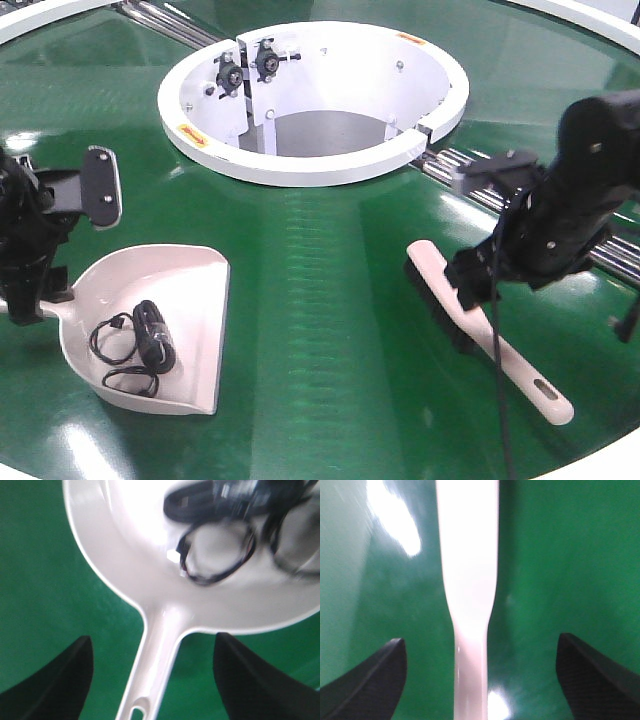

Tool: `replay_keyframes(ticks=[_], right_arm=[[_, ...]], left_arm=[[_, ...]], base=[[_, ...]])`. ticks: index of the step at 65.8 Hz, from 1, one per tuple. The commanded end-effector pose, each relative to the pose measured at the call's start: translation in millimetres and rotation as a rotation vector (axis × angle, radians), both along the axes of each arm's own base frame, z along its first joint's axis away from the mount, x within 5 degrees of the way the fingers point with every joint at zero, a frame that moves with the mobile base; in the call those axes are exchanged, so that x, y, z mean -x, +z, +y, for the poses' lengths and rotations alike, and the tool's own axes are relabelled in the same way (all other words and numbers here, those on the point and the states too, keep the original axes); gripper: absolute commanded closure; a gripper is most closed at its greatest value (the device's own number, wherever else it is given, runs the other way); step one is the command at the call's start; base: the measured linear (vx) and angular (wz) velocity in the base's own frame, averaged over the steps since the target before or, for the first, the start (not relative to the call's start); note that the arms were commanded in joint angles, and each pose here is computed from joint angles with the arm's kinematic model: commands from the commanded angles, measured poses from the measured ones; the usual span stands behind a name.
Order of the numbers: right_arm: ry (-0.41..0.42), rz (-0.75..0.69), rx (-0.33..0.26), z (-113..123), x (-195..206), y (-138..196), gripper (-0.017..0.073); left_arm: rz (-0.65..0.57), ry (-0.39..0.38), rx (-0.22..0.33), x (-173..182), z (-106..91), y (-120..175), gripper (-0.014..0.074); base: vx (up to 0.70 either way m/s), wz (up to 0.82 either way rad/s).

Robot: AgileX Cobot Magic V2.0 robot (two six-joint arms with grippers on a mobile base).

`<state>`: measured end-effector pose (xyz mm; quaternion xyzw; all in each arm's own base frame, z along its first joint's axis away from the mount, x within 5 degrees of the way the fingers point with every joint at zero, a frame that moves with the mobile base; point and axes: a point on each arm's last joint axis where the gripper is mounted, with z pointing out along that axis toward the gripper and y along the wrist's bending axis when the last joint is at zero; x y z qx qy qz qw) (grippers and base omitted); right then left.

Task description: Clean and inspect green conveyor with broom and dustpan

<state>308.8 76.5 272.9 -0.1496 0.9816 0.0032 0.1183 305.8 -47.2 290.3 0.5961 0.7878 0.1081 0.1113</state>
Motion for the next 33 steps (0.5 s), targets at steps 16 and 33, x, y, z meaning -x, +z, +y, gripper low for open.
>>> replay_keyframes(ticks=[16,33], right_arm=[[0.003,-0.546,-0.109,-11.7,33.0,102.4,-0.0022],[0.016,-0.726,-0.134,-19.8,63.8,132.3,-0.0022]], left_arm=[[-0.279,0.025,0.341,43.4,-16.2,79.9,0.0112],[-0.466,0.138,0.527,71.8,-14.7,120.3,0.0149]], base=[[0.0,0.0],[0.0,0.0]])
